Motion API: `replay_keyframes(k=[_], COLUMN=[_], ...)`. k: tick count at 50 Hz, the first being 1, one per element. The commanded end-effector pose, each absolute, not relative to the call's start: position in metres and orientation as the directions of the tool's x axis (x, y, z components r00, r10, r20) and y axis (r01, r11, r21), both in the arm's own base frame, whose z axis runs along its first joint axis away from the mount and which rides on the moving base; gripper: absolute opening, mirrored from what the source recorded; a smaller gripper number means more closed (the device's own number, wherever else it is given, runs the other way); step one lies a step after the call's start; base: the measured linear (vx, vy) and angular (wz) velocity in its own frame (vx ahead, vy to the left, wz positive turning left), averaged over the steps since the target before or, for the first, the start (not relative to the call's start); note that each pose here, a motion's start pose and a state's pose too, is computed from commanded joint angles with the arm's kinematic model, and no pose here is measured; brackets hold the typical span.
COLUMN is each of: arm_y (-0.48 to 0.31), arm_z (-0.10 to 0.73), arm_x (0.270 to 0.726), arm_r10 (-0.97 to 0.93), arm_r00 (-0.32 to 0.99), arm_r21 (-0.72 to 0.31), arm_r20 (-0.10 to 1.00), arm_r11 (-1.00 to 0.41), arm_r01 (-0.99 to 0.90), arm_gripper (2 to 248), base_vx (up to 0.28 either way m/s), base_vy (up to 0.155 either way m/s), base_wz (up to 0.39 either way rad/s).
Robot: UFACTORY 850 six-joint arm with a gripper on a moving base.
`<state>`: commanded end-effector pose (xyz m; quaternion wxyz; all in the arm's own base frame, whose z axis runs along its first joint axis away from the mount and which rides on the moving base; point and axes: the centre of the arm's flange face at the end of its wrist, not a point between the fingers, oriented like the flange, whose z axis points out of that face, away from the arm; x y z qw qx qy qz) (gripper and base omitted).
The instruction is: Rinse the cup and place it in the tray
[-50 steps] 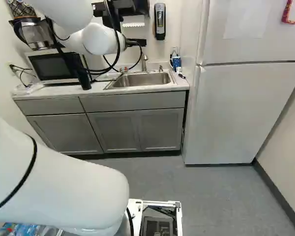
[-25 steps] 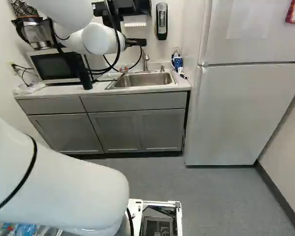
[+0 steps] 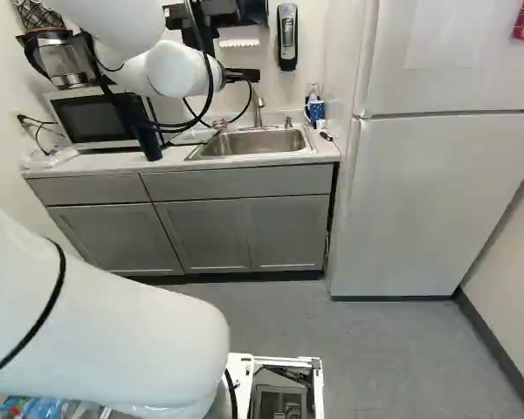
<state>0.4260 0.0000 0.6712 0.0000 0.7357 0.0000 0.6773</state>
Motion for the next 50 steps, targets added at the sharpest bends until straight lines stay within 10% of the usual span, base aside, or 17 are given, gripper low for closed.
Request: replay_keyframes(k=[50], arm_y=[0.0], arm_z=[0.6712], arm_x=[0.426], arm_r10=[0.0], arm_r00=[0.083], arm_r21=[0.0], arm_r20=[0.997], arm_r11=[-1.0], arm_r01=[0.0], arm_gripper=[247], base_vx=[0.105], base_vy=[-0.04], base_wz=[0.079])
